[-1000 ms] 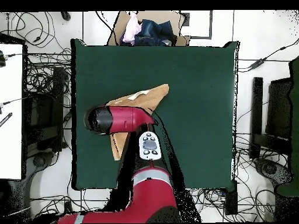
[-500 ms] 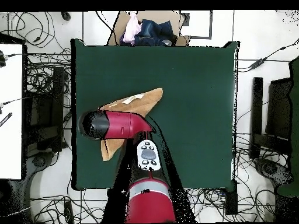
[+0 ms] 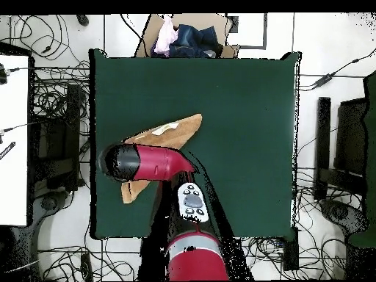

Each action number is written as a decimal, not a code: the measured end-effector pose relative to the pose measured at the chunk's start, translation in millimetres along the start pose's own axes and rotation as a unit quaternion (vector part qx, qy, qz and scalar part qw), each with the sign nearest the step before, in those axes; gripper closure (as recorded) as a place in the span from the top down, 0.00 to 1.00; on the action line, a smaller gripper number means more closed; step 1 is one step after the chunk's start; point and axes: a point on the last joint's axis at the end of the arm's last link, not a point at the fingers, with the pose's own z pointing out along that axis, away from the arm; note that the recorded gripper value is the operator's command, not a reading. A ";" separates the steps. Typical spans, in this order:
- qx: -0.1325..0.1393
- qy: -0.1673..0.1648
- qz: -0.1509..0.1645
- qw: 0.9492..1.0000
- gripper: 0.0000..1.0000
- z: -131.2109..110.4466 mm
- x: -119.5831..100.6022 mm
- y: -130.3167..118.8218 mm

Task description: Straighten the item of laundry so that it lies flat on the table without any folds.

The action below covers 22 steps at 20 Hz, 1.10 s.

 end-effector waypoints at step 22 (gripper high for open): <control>-0.005 0.045 0.017 0.999 0.00 -35.4 41.3 -2.3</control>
